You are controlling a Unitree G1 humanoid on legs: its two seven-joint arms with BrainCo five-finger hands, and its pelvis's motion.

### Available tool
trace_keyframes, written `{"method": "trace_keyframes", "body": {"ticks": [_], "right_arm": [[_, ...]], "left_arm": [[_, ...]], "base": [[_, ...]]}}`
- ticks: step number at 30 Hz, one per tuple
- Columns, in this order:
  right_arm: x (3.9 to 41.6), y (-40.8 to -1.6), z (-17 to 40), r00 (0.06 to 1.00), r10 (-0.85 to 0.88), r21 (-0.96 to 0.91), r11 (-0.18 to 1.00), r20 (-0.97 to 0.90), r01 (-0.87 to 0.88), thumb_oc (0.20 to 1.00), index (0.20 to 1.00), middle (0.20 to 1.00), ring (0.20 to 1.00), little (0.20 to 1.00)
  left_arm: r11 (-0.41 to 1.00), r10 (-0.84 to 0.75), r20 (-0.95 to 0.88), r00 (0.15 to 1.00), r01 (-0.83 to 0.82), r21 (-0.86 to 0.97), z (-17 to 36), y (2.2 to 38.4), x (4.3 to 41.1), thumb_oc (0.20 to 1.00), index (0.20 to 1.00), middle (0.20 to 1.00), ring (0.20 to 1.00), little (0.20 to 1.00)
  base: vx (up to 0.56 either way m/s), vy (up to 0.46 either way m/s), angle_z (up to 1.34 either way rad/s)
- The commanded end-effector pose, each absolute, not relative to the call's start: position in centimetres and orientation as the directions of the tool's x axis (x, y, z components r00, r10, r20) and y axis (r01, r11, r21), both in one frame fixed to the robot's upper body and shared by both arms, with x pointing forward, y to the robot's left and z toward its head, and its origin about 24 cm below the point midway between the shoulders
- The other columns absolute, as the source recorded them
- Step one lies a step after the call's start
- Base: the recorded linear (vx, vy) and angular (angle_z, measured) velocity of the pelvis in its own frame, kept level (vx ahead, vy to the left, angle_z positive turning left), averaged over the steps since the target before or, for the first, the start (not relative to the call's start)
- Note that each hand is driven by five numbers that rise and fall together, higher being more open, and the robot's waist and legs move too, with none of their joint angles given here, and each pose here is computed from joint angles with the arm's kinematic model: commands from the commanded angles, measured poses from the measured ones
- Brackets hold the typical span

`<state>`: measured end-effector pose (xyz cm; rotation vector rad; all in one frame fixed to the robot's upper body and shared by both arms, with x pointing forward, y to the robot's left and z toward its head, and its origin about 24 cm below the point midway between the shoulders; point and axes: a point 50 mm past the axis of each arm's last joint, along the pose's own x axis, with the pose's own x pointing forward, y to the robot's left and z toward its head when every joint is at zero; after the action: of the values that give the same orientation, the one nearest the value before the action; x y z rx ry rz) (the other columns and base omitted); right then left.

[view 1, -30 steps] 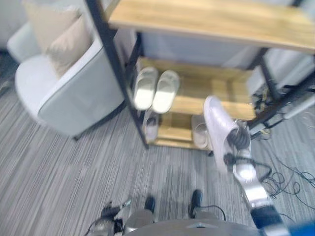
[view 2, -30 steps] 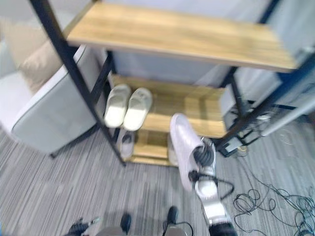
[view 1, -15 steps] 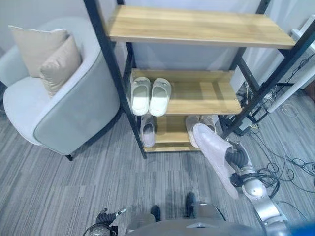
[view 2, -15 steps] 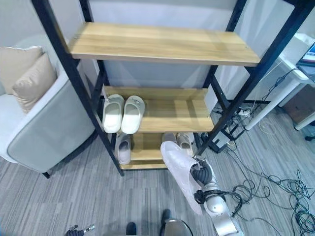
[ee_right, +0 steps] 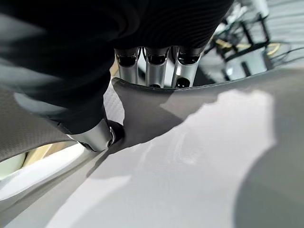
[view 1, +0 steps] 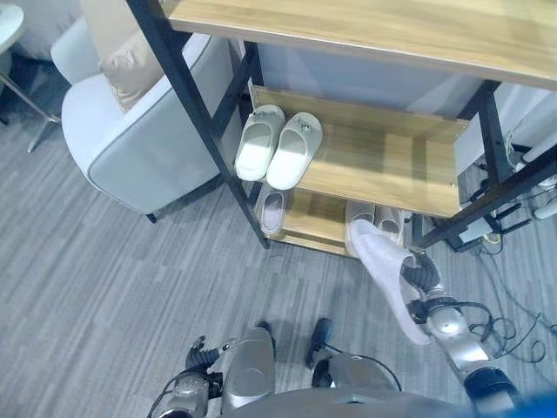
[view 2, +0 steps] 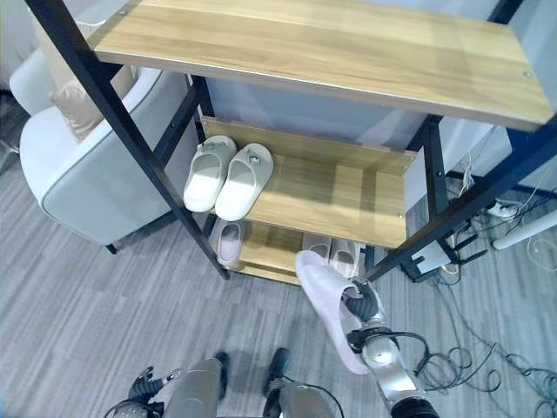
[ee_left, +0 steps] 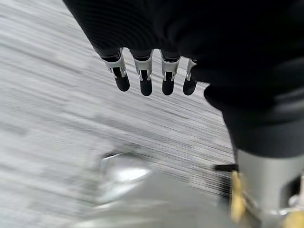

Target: Arrange the slippers neatly on the shoe rack.

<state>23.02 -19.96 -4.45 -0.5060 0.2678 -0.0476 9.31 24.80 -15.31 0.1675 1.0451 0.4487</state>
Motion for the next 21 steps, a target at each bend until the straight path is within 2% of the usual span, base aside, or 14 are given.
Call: {"method": "trace_keyframes", "body": {"ticks": [1,5,6,7,11,17,20,21], "right_arm": [[22.1,-21.3,-3.7,0.975,-0.15,-0.524,0.851,-0.166,0.042,0.2,0.2,0.2,0.2,0.2],[21.7,-20.9,-4.1,0.97,-0.155,-0.5,0.865,-0.189,0.041,0.2,0.2,0.2,0.2,0.2],[21.8,-20.7,-4.2,0.969,-0.149,-0.493,0.869,-0.195,0.034,0.2,0.2,0.2,0.2,0.2],[21.9,-20.4,-4.6,0.964,-0.143,-0.481,0.877,-0.222,0.019,0.2,0.2,0.2,0.2,0.2],[22.6,-20.0,-4.4,0.97,-0.121,-0.489,0.872,-0.211,0.003,0.2,0.2,0.2,0.2,0.2],[25.2,-19.6,-2.5,0.987,-0.091,-0.532,0.847,-0.132,0.007,0.2,0.2,0.2,0.2,0.2],[28.0,-18.8,1.3,0.996,-0.064,-0.596,0.798,0.057,0.085,0.2,0.2,0.2,0.2,0.2],[28.0,-18.8,1.3,0.996,-0.064,-0.596,0.798,0.057,0.085,0.2,0.2,0.2,0.2,0.2]], "left_arm": [[0.883,0.468,-0.795,0.385,-0.228,0.41,-15.4,25.7,7.9,1.0,1.0,1.0,1.0,1.0],[0.878,0.478,-0.801,0.36,-0.203,0.433,-15.5,25.9,6.8,1.0,1.0,1.0,1.0,1.0],[0.873,0.487,-0.787,0.378,-0.22,0.435,-15.3,26.3,7.5,1.0,1.0,1.0,1.0,1.0],[0.87,0.491,-0.754,0.435,-0.213,0.444,-14.6,26.7,9.4,1.0,1.0,1.0,1.0,1.0],[0.864,0.492,-0.696,0.523,-0.197,0.463,-13.6,27.0,12.2,1.0,1.0,1.0,1.0,1.0],[0.87,0.468,-0.676,0.57,-0.163,0.465,-13.3,26.4,13.5,1.0,1.0,1.0,1.0,1.0],[0.856,0.386,-0.644,0.661,0.005,0.518,-12.9,25.1,15.3,1.0,1.0,1.0,1.0,1.0],[0.856,0.386,-0.644,0.661,0.005,0.518,-12.9,25.1,15.3,1.0,1.0,1.0,1.0,1.0]], "base": [[0.07,0.197,-0.11],[0.16,0.329,-0.14],[0.08,0.203,-0.14],[0.05,0.181,-0.26],[-0.03,0.087,-0.11],[-0.15,0.024,-0.12],[-0.15,0.027,-0.08],[-0.13,0.039,0.02]]}}
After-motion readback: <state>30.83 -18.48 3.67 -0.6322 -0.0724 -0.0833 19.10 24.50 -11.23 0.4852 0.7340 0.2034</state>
